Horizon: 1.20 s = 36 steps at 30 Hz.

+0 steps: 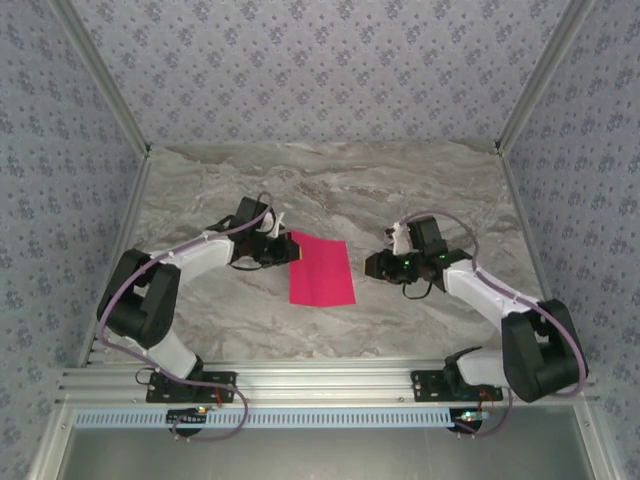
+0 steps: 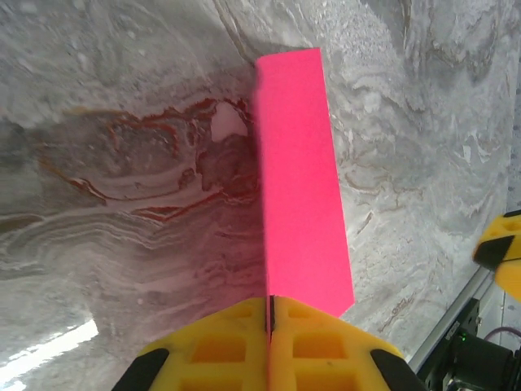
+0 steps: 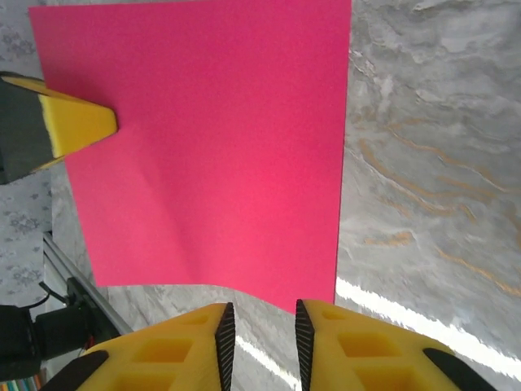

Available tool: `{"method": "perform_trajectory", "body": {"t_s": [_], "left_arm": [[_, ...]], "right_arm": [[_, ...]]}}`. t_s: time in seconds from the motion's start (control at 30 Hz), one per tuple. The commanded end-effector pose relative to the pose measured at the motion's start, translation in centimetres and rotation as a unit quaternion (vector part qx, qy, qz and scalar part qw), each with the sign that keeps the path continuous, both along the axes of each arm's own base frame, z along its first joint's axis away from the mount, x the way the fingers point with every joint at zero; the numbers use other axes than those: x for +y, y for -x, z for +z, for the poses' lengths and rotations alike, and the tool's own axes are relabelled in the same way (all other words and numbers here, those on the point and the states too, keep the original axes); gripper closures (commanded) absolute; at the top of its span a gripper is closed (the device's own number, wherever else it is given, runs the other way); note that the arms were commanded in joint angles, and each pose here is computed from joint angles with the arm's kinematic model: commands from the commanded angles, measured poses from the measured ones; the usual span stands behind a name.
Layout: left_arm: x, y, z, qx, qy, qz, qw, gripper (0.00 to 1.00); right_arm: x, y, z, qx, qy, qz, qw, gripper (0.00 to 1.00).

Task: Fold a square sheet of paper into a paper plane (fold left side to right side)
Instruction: Place a square sheet of paper at the center of the table, then first fold in half a square sheet of paper at the center of the table.

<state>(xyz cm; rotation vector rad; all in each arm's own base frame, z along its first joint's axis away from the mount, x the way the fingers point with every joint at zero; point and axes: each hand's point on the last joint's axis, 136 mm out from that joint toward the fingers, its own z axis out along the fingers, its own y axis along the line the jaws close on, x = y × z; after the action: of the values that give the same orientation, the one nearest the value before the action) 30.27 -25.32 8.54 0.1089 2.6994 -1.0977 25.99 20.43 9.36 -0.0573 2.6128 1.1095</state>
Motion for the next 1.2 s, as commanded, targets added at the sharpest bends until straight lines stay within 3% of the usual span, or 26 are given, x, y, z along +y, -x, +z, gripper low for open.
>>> {"method": "perform_trajectory", "body": {"t_s": [0.0, 0.3, 0.43, 0.6, 0.8, 1.17], "left_arm": [[-0.3, 0.1, 0.8, -0.001, -0.001, -0.019, 1.0, 0.97], [-0.8, 0.1, 1.5, 0.015, 0.019, -0.007, 1.0, 0.83], [-1.6, 0.2, 2.6, 0.025, 0.057, 0.004, 0.998, 0.65], [-3.2, 0.2, 3.6, 0.042, 0.1, 0.008, 0.994, 0.52], [-4.9, -0.1, 3.6, 0.052, 0.121, 0.009, 0.991, 0.44], [-6.3, -1.0, 1.7, 0.063, 0.12, 0.017, 0.991, 0.39]], "right_arm": [[1.5, -1.5, -0.9, -0.001, -0.004, -0.022, 1.0, 0.71], [4.6, -2.0, -5.3, 0.057, 0.03, -0.014, 0.998, 0.71], [3.8, -1.3, -7.3, 0.087, 0.07, -0.02, 0.994, 0.71], [2.6, -0.2, -9.2, 0.118, 0.107, -0.021, 0.987, 0.71], [2.0, 0.4, -10.3, 0.132, 0.127, -0.018, 0.983, 0.71], [3.5, -1.7, -6.7, 0.082, 0.029, -0.018, 0.996, 0.68]]}}
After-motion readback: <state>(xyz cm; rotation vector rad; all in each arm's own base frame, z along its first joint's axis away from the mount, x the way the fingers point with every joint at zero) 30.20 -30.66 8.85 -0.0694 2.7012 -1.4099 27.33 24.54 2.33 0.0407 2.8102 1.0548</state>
